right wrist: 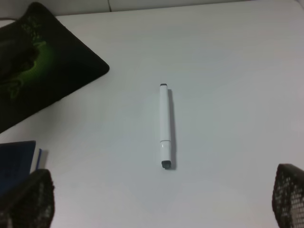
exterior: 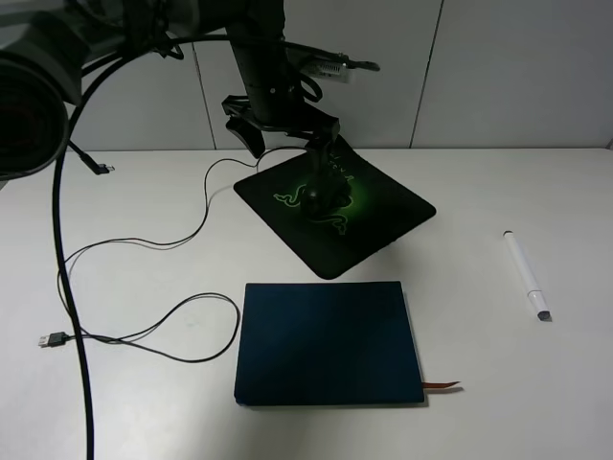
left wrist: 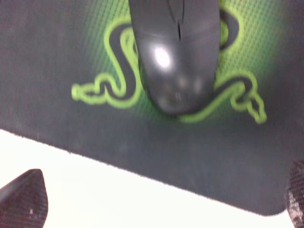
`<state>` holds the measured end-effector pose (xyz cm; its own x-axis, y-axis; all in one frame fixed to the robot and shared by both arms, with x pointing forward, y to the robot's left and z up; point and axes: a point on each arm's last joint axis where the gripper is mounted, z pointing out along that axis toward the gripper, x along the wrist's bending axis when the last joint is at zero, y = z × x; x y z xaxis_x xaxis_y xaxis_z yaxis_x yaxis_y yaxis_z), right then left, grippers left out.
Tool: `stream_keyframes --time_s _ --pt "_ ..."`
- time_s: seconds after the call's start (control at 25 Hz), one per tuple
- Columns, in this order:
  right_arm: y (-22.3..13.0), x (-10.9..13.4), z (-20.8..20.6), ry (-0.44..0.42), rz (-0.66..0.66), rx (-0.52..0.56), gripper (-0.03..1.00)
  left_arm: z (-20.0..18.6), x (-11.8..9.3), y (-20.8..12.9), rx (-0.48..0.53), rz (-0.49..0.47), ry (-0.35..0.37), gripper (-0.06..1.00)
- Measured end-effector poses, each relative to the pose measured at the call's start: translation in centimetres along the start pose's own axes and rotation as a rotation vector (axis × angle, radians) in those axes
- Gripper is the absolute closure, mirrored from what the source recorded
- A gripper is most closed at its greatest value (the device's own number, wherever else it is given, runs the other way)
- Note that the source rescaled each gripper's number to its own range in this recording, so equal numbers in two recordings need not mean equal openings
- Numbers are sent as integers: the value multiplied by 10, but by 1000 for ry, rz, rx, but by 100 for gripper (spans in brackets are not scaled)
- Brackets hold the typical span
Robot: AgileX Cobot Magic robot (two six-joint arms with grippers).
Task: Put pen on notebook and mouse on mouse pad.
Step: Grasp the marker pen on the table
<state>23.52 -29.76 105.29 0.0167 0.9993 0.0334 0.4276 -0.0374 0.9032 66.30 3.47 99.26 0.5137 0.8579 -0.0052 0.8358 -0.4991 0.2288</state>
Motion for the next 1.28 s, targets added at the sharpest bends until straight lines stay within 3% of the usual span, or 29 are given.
stream_keyframes --time_s 0.32,0.56,1.0,1.28 --pt "0 0 0 0 0 0 -3 -46 0 -1 -85 10 -1 -5" --pt "0 0 0 0 0 0 -3 -84 0 -22 -100 23 -1 -5" --pt "0 0 0 0 0 0 -3 -157 3 -115 -80 45 0 -5" --pt "0 0 0 0 0 0 -3 -206 4 -193 -153 45 0 -5"
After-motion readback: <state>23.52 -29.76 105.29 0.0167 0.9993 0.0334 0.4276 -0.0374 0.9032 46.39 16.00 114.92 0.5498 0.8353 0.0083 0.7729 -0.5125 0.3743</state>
